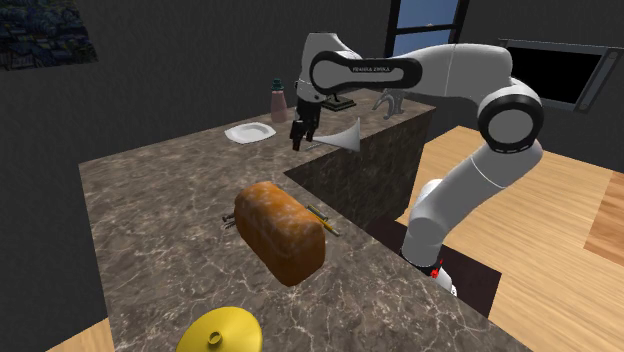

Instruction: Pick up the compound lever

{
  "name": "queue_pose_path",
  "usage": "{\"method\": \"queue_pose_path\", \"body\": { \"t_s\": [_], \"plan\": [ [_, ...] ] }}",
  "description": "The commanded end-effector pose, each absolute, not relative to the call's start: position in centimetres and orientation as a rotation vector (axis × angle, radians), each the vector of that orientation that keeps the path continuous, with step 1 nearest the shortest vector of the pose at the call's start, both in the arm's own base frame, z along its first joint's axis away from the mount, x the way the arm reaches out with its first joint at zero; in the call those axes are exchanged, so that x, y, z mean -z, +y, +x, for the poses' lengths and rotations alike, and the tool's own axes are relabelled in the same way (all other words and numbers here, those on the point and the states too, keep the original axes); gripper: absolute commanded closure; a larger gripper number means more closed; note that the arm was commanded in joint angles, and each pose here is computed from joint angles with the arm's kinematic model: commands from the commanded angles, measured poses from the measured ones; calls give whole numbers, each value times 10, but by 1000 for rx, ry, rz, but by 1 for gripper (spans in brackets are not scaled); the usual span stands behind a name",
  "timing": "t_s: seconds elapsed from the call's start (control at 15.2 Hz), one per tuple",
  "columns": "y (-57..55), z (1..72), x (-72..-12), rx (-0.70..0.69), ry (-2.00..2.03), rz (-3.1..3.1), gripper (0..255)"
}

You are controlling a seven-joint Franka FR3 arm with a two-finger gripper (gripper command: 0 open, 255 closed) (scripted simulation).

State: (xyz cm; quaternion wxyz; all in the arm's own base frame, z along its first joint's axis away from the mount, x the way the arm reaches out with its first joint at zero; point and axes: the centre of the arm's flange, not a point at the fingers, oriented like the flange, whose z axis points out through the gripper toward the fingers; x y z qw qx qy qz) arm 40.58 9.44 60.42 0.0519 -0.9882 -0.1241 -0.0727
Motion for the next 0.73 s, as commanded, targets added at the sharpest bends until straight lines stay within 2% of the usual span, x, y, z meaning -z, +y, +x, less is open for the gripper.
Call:
{"method": "queue_pose_path", "body": {
  "t_s": [0.0,0.66],
  "plan": [
    [119,414,-597,228,-478,-2992,0],
    [243,443,-570,252,-958,-2884,0]
  ]
}}
